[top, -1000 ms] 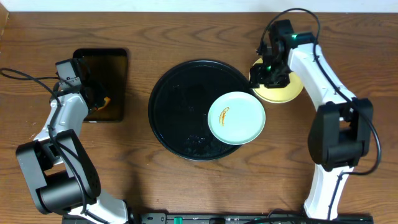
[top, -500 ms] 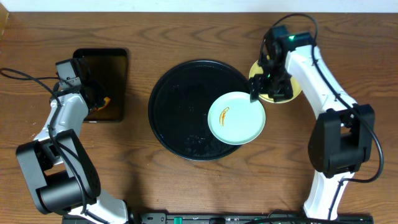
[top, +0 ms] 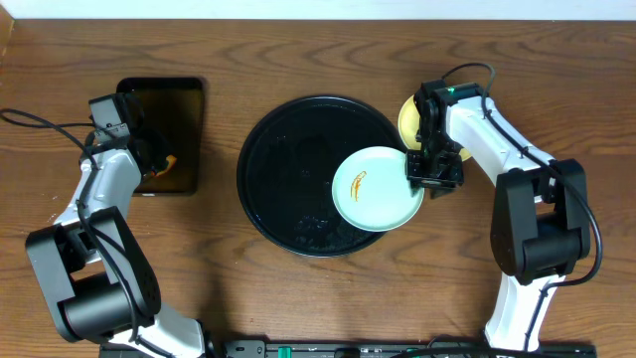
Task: Clean dirty plates on tray and stack at the side
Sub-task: 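Grip the last green plate's rim and drag it to the tray center, then carry the sponge from the black tray onto the green plate, left gripper, then scrub the ketchup on the green plate with the sponge, right gripper holding, then keep rubbing the sponge around the green plate's rim and center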
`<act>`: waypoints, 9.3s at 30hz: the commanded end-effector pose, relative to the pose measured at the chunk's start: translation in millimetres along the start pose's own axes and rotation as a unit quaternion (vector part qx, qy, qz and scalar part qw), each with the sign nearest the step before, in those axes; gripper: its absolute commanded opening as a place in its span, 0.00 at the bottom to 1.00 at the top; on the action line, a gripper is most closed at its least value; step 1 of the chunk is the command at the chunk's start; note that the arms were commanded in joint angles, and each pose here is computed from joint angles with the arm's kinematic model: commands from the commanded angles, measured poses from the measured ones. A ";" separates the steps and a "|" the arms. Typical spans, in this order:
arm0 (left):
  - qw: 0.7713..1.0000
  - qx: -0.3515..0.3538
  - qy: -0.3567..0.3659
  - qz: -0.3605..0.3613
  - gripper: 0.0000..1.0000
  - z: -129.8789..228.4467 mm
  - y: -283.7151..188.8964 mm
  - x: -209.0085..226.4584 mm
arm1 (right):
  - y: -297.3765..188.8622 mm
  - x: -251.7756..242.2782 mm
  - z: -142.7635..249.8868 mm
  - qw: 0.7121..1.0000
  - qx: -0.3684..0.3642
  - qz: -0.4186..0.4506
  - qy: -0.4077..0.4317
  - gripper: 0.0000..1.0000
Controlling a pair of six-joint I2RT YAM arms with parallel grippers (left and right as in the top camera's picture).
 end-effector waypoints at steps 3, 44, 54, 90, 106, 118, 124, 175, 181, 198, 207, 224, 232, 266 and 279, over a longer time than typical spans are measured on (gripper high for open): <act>1.000 0.003 0.008 -0.002 0.08 1.7 1.4 1.4 | -2.5 -1.1 4.0 1.000 0.001 0.006 0.002 0.12; 0.980 -0.096 0.075 0.158 0.07 -39.0 -60.0 -64.1 | 4.7 142.2 -37.1 0.967 -0.205 -0.115 -0.096 0.01; 0.964 -0.073 0.105 0.234 0.07 -21.3 -76.7 -107.3 | 20.0 140.1 -45.6 0.970 -0.206 -0.102 -0.081 0.01; 0.940 0.063 0.244 0.232 0.07 114.0 -88.4 -238.4 | 19.4 141.1 -47.3 0.968 -0.217 -0.095 -0.086 0.01; 0.958 0.086 0.156 0.226 0.07 116.7 -69.7 -245.8 | 25.4 173.7 -11.5 0.952 -0.175 -0.137 -0.211 0.01; 0.957 0.133 0.133 0.219 0.07 137.4 -46.9 -246.3 | 25.9 172.2 -13.2 0.952 -0.185 -0.125 -0.208 0.01; 0.952 0.141 0.142 0.233 0.07 145.0 -51.4 -254.3 | 25.6 171.0 -15.4 0.953 -0.190 -0.121 -0.201 0.01; 0.944 0.107 0.231 0.208 0.07 144.7 -68.4 -258.2 | 25.8 169.6 -16.5 0.953 -0.193 -0.116 -0.200 0.01; 0.948 0.128 0.216 0.197 0.08 158.2 -42.5 -261.9 | 25.8 169.5 -16.4 0.954 -0.193 -0.116 -0.200 0.01; 0.948 0.184 0.258 0.039 0.07 172.7 -19.3 -186.6 | 26.1 168.9 -16.1 0.954 -0.192 -0.115 -0.200 0.01; 0.960 0.136 0.241 -0.050 0.07 131.2 -24.1 -145.3 | 26.0 169.1 -16.3 0.954 -0.192 -0.115 -0.200 0.01; 0.974 -0.008 0.223 -0.042 0.07 63.9 -60.7 -156.9 | 26.3 167.2 -17.0 0.954 -0.194 -0.110 -0.199 0.01; 0.975 0.007 0.215 0.057 0.07 71.9 -85.3 -181.3 | 26.2 167.4 -17.1 0.954 -0.194 -0.110 -0.199 0.01; 0.951 0.175 0.250 -0.039 0.08 155.1 -23.9 -147.1 | 26.3 167.4 -17.0 0.954 -0.194 -0.110 -0.199 0.01; 0.959 0.027 0.271 -0.083 0.07 92.0 -13.5 -157.0 | 26.5 166.9 -16.8 0.955 -0.193 -0.109 -0.199 0.01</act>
Point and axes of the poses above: each gripper's point midway between its finger pads, its own y axis out along the fingers, its own x axis along the line the jaws close on, z = x × y, the point moved 1 cm from there along -y, back along the fingers, and after that the axes turned 14 degrees about y, right-handed, at the moved point
